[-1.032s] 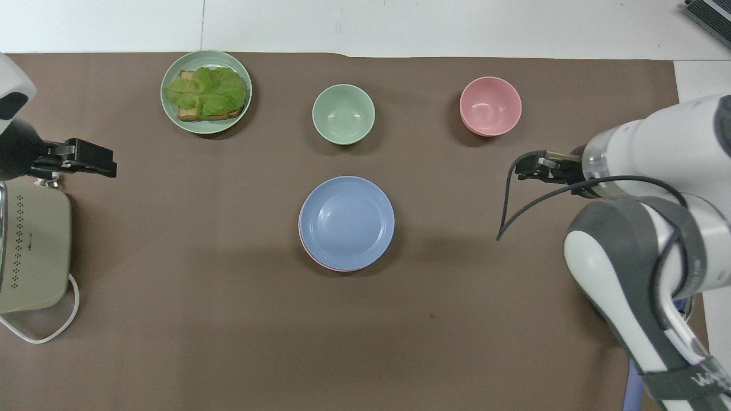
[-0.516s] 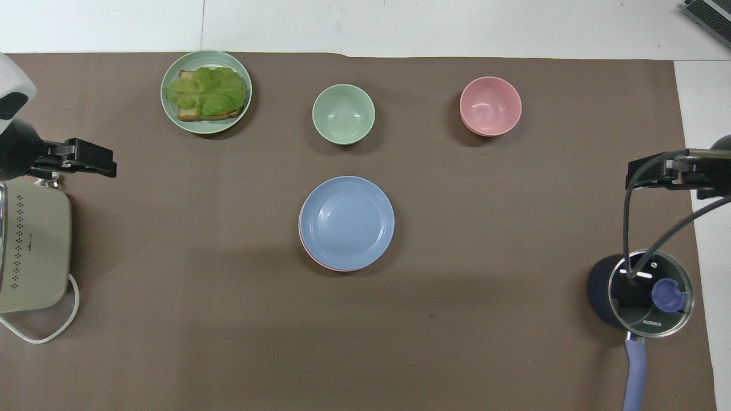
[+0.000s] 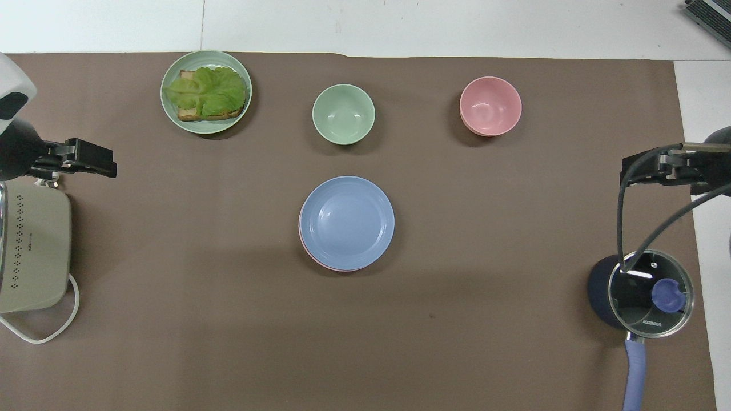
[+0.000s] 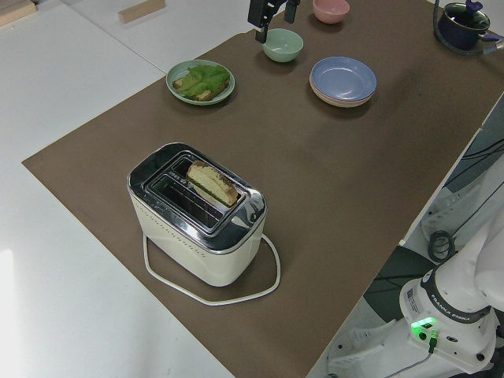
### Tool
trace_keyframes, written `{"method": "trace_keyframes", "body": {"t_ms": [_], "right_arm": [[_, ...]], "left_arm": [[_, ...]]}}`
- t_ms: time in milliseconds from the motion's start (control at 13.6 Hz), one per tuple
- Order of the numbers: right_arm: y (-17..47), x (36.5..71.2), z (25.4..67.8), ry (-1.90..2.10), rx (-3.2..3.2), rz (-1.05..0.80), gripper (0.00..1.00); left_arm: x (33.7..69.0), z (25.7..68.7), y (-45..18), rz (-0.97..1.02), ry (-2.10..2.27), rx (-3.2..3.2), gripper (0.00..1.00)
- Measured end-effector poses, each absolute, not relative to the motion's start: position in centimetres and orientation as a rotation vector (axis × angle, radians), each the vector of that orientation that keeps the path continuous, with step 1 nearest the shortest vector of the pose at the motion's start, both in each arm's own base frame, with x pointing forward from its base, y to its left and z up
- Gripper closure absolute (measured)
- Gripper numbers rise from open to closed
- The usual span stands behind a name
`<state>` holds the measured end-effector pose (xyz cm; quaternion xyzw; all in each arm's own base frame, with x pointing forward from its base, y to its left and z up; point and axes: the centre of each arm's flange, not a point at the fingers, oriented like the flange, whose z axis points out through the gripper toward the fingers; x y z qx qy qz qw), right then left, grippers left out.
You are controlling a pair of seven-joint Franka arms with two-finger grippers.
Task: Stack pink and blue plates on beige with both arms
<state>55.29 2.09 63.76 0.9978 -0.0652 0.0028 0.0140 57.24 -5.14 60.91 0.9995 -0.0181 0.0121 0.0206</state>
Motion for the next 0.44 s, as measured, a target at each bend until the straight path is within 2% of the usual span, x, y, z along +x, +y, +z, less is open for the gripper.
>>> {"method": "trace_keyframes", "body": {"t_ms": [442], "right_arm": [[2.11,55.28,63.69,-0.197,3.109,0.006,0.0]], "left_arm": [[57.24,60.91,-5.14,0.037,-0.056,3.1,0.0]]}}
